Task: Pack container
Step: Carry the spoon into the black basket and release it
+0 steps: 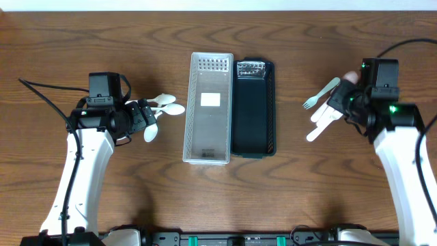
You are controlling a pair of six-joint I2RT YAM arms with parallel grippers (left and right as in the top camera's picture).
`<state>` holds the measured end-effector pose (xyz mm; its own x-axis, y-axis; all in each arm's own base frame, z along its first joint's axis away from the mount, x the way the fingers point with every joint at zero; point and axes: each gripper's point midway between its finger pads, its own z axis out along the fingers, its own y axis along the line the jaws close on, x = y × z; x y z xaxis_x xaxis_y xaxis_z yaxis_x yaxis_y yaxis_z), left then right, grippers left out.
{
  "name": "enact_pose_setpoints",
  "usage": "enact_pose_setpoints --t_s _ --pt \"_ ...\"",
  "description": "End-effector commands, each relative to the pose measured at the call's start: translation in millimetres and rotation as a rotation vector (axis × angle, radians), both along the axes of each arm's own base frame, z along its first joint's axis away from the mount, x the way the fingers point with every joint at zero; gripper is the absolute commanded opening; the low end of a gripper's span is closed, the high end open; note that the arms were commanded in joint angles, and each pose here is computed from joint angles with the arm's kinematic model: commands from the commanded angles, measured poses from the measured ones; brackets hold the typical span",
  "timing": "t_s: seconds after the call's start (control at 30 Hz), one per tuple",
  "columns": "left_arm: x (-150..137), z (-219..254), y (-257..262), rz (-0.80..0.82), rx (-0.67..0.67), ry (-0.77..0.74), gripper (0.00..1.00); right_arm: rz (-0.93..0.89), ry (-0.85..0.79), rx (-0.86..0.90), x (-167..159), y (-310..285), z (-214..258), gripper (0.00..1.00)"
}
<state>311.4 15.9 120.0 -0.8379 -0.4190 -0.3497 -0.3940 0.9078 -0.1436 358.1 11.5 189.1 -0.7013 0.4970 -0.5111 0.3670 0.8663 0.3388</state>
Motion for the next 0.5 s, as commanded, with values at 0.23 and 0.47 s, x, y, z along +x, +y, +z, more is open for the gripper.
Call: enact_pose_setpoints --t_s 0.23,0.47 --pt "3 4 1 -0.004 -0.002 -0.007 0.98 0.383 -0.104 -0.002 6 147 -2 0.01" --pt "3 4 1 -0.004 -0.002 -0.007 0.98 0.419 0.113 -0.109 11 180 -109 0.04"
